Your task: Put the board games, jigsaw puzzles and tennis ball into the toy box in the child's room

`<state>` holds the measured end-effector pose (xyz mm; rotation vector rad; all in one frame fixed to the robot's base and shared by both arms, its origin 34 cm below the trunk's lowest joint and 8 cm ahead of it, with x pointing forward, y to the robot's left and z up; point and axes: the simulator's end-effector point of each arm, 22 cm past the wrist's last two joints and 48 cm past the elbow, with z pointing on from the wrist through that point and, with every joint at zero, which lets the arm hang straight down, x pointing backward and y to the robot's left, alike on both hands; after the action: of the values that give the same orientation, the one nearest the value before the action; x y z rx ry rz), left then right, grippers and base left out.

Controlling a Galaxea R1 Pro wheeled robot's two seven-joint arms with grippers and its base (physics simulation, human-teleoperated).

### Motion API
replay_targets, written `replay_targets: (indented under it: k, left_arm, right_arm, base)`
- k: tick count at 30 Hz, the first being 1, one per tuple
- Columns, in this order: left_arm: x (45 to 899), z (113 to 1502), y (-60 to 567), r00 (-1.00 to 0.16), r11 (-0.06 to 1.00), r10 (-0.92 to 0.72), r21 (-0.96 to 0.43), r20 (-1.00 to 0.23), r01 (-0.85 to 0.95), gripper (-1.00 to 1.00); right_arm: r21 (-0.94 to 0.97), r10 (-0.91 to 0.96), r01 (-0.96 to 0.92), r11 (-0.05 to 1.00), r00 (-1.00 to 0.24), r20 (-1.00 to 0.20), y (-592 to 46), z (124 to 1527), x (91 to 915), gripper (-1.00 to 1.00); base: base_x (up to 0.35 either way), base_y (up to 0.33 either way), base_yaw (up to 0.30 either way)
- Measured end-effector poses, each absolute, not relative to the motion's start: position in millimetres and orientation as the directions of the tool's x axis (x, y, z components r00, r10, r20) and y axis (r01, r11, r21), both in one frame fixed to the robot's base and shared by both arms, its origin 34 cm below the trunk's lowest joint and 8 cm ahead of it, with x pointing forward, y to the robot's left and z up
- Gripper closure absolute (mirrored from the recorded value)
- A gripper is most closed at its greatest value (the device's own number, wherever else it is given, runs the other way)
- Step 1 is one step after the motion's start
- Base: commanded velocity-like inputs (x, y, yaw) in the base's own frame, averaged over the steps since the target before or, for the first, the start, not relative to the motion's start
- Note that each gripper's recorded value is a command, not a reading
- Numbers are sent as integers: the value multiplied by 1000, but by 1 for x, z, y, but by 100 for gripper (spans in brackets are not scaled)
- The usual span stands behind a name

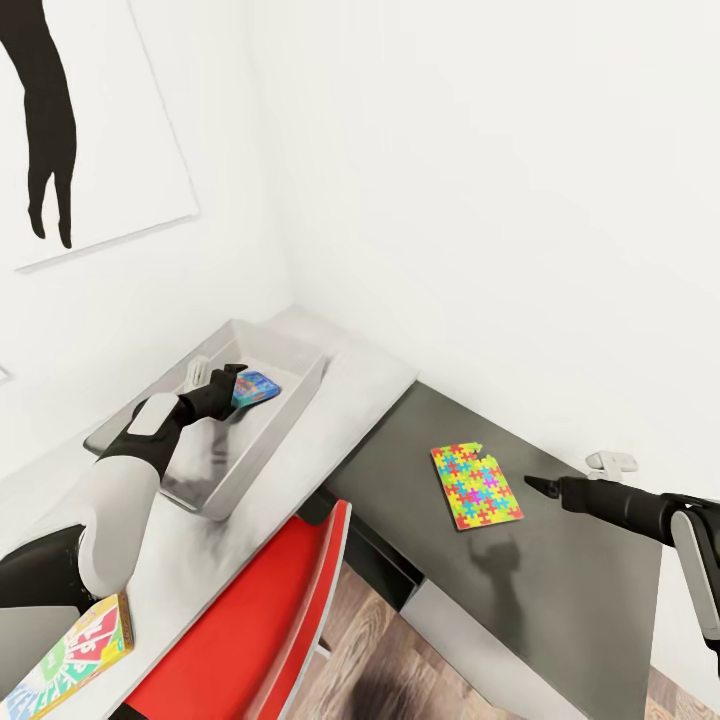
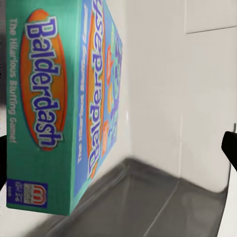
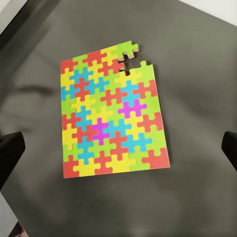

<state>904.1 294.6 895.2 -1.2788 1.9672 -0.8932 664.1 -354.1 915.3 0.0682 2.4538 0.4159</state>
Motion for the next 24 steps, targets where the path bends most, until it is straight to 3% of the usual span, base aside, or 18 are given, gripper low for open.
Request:
replay_targets:
  k: [16, 24]
  left_arm:
    - [906, 898, 296, -340, 303, -931, -806, -135, -508, -100]
    - [898, 902, 288, -428, 318, -899, -807, -91, -497, -100]
  right_arm:
    - [309, 147, -53, 950, -794, -590, -356, 916, 664, -100]
    - [310, 148, -53, 949, -794, -589, -355, 915, 664, -100]
  base:
    - [0, 0, 0]
    - [0, 0, 0]
